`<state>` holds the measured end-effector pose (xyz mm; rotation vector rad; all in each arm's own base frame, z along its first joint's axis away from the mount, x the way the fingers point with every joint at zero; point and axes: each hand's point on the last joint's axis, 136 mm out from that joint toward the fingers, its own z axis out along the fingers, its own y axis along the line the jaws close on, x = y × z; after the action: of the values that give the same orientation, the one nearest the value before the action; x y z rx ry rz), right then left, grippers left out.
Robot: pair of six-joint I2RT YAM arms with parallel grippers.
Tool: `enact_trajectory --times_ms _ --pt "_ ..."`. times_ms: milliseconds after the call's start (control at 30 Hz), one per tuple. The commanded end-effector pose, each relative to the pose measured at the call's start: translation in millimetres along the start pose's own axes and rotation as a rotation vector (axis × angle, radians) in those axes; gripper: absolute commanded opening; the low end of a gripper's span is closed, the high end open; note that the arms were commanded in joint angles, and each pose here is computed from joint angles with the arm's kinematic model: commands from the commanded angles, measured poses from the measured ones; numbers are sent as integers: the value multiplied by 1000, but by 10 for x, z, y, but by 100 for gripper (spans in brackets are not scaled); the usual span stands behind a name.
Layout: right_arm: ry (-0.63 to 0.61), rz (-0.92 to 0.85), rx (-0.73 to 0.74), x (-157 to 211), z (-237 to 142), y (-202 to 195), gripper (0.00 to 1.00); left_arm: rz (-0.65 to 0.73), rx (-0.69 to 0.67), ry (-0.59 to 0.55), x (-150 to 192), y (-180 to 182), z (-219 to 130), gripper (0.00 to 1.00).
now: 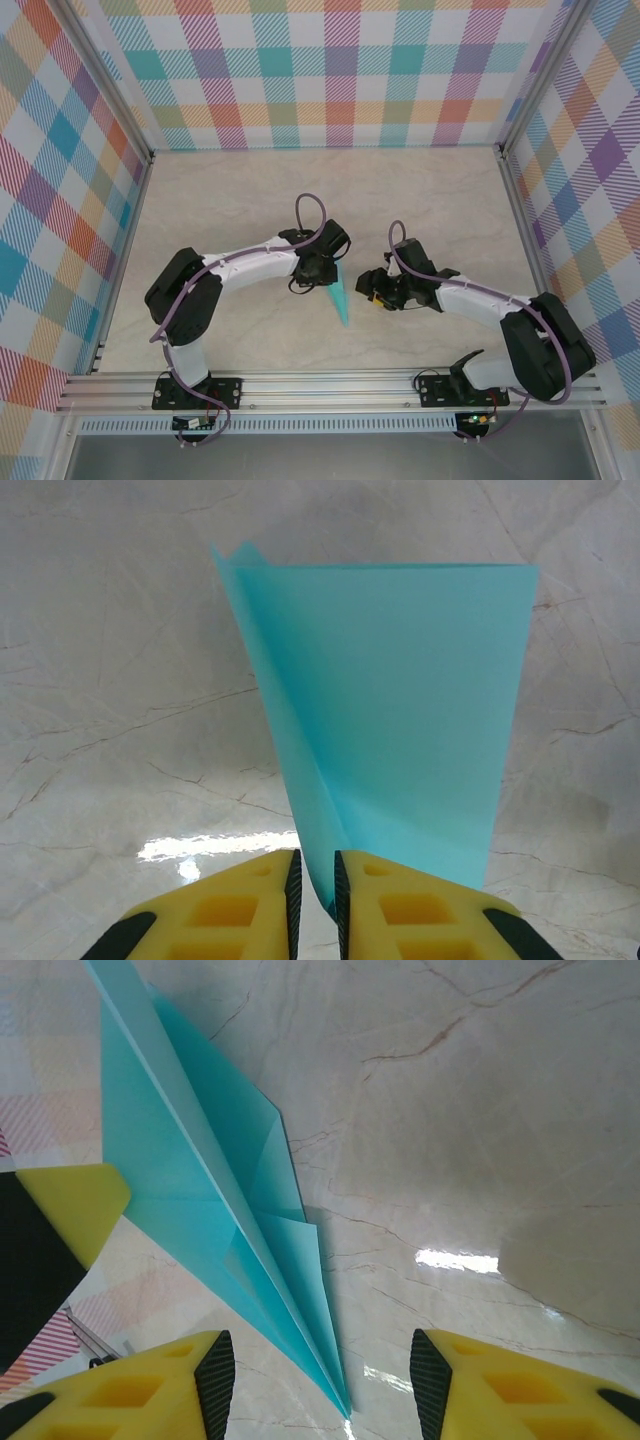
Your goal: Fold a paper plane with a square sheet of paper (pick it up from the middle)
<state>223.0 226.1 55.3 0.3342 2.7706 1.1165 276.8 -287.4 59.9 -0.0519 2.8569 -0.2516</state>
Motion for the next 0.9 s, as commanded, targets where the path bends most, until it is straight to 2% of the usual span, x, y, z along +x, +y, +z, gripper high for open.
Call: enact_trajectory --times_ms 0,100,333,867 --pt "9 -33 -41 -37 3 128 53 -7 1 -29 -22 30 -90 18" --pt "14 -41 -45 -40 18 148 53 -14 6 -33 -23 50 -94 16" --pt "19 -61 -45 -20 34 172 54 -33 63 -30 -52 45 -104 1" --pt "51 -136 -88 -3 114 394 58 -55 88 -9 -31 133 -77 0"
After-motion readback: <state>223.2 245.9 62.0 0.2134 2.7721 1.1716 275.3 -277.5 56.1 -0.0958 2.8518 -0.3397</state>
